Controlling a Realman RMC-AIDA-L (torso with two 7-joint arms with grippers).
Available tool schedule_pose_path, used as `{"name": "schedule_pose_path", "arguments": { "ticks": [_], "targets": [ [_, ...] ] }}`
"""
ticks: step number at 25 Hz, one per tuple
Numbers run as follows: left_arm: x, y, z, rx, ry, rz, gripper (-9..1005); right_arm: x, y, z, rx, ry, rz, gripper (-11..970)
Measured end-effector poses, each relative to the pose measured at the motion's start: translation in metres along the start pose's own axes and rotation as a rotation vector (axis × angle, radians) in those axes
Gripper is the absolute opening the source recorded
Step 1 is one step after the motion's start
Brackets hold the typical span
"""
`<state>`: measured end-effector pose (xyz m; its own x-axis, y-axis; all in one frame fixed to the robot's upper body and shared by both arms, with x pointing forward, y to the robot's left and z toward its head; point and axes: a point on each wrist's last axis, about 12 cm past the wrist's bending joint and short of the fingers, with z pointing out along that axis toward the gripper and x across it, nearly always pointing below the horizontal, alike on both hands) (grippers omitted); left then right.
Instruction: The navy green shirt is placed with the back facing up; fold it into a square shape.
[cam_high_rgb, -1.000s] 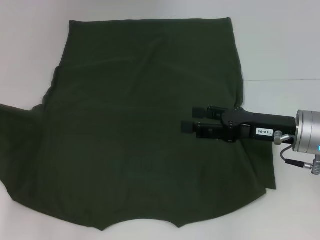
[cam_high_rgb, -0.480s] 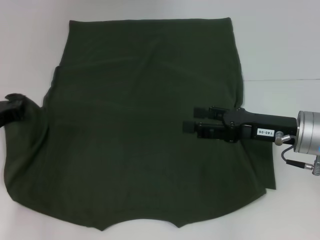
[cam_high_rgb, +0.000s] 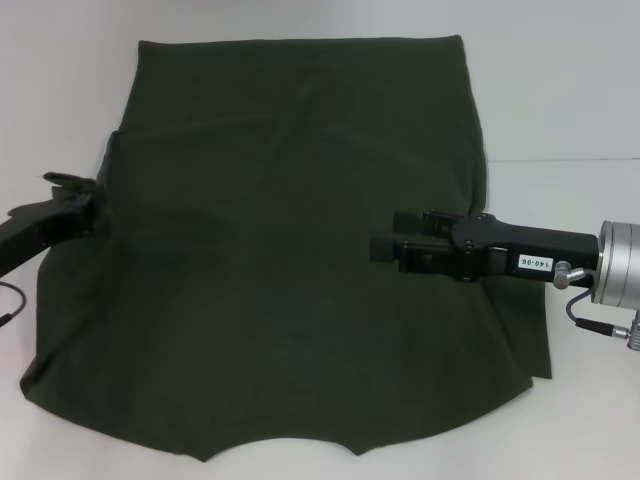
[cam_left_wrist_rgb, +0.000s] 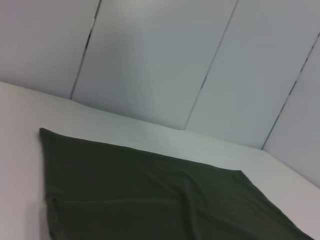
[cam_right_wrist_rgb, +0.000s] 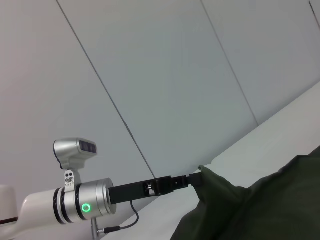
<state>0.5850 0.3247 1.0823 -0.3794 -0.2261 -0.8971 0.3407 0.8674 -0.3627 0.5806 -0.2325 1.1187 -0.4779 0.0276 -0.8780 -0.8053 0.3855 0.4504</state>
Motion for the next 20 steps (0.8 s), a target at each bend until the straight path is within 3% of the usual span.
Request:
{"name": "schedule_pose_path", "arguments": {
  "ticks": [16, 20],
  "targets": [
    [0.027, -0.041, 0.024, 0.156, 0.063, -0.051, 167, -0.005, -0.003, -0.002, 0.013, -0.011, 0.000, 872],
    [0.027, -0.044, 0.022, 0.189, 0.063, -0.055, 300, -0.008, -0.004, -0.006, 0.014, -0.033, 0.001, 872]
  ]
}}
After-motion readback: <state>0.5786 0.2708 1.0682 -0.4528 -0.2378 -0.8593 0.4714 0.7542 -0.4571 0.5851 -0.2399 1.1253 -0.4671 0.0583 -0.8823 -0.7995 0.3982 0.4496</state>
